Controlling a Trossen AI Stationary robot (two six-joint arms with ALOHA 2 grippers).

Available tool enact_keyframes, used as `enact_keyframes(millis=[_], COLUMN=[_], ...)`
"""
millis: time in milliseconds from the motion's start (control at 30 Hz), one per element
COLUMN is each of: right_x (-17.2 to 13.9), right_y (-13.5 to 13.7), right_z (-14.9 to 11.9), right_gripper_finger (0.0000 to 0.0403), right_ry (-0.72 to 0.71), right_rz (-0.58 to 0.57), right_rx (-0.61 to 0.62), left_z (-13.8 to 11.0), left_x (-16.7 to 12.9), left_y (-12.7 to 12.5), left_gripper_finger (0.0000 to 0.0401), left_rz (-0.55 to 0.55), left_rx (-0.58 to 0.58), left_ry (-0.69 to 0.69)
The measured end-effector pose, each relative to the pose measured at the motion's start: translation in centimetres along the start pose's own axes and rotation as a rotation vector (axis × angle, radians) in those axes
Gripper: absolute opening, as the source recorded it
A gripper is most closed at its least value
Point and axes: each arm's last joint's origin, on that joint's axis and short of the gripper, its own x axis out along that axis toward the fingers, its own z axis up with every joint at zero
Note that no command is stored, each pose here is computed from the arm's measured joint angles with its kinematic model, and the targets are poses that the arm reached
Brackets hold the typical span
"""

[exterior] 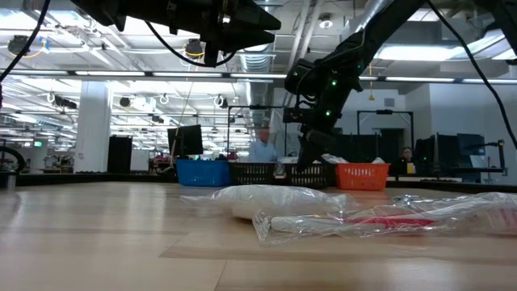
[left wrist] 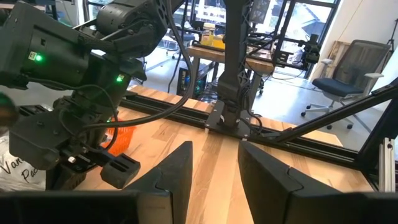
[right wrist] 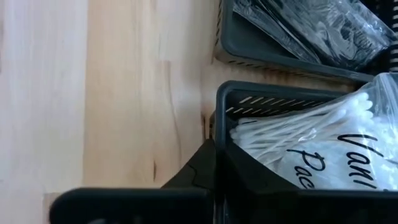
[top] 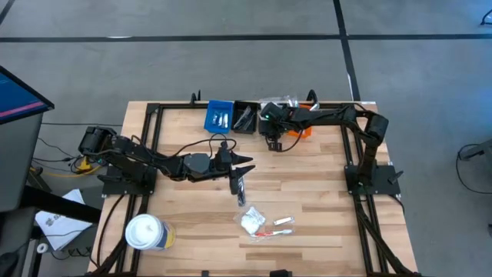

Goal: Pick & Place Travel size toiletries
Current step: Adjust the right black bin, then put the black comb into the left black bin

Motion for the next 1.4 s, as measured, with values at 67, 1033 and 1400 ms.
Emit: enact_keyframes(millis=[67, 1033, 1400], right_x=[0.0, -7.8, -17.8], right_y=[0.0, -1.1, 2.2], right_z=[0.0, 1.1, 1.0], right_gripper_finger=[0.0008, 0.0088, 0.0088], right_ry=[-0.001, -0.176, -0.398], right_rz=[0.0, -0.098, 0.045], right_rx=[0.005, 0.033, 0.092], left_z=[0.0, 0.0, 0.0], left_x=[0.0, 0.0, 0.0], left_y=[0.0, 0.0, 0.0], left_gripper_finger=[0.0121, 0.0121, 0.0121], left_rz=[0.0, 0.003, -0.006], left_rx=[0.0, 0.0, -0.002], left_ry=[0.0, 0.0, 0.004])
